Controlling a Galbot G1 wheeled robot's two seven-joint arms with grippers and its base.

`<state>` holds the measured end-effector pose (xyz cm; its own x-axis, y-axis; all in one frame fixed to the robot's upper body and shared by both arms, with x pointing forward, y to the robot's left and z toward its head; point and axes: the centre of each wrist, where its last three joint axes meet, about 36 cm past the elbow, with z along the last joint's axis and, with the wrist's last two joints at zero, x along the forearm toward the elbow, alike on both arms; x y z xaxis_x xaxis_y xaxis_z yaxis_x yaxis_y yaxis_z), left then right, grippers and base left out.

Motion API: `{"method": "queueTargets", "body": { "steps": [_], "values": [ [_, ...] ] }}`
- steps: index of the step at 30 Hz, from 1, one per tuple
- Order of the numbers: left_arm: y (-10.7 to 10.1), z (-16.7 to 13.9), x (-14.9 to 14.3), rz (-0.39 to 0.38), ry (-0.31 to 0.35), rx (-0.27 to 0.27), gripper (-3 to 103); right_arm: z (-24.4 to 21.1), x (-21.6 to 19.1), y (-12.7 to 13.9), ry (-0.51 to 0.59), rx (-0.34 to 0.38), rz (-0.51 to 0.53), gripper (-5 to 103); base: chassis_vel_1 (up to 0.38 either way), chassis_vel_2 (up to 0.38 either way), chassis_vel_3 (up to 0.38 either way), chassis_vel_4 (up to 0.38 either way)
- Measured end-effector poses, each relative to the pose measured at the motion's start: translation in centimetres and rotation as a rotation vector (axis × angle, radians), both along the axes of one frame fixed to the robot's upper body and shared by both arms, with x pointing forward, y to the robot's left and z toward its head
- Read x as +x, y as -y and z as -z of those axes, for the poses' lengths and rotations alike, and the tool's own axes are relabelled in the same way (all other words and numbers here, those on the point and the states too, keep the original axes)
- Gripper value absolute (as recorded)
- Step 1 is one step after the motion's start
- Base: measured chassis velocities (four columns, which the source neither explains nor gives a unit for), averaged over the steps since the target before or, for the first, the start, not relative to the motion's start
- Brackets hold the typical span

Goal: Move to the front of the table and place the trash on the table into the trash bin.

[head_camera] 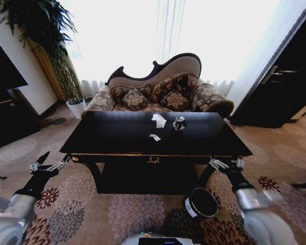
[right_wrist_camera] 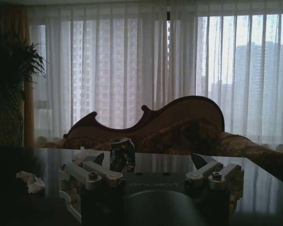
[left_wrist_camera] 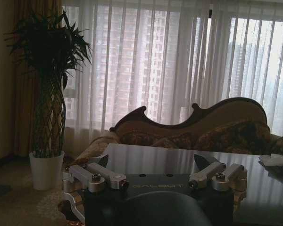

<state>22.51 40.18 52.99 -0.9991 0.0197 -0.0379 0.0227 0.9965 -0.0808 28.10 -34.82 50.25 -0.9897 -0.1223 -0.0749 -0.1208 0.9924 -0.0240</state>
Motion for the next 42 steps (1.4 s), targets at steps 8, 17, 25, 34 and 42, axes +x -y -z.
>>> {"method": "queueTargets", "body": {
  "steps": [8, 17, 25, 34, 42],
  "values": [
    [0.0, 0.0, 0.0, 0.0, 0.0, 0.0, 100, -0.7, 3.8, -0.2, -0.053, -0.023, -0.047, 100, 0.0, 0.0, 0.0, 0.0],
    [0.0, 0.0, 0.0, 0.0, 0.0, 0.0, 100, 0.5, 9.7, 0.2, -0.165, -0.016, -0.098, 100, 0.0, 0.0, 0.0, 0.0],
    [0.0, 0.0, 0.0, 0.0, 0.0, 0.0, 100, -0.2, 15.1, 0.4, -0.172, -0.061, -0.117, 100, 0.0, 0.0, 0.0, 0.0],
    [0.0, 0.0, 0.0, 0.0, 0.0, 0.0, 100, 0.8, 17.9, 0.2, -0.205, -0.052, -0.126, 100, 0.0, 0.0, 0.0, 0.0],
    [0.0, 0.0, 0.0, 0.0, 0.0, 0.0, 100, 1.1, 19.9, -0.5, -0.209, -0.061, -0.142, 100, 0.0, 0.0, 0.0, 0.0]
  ]
}}
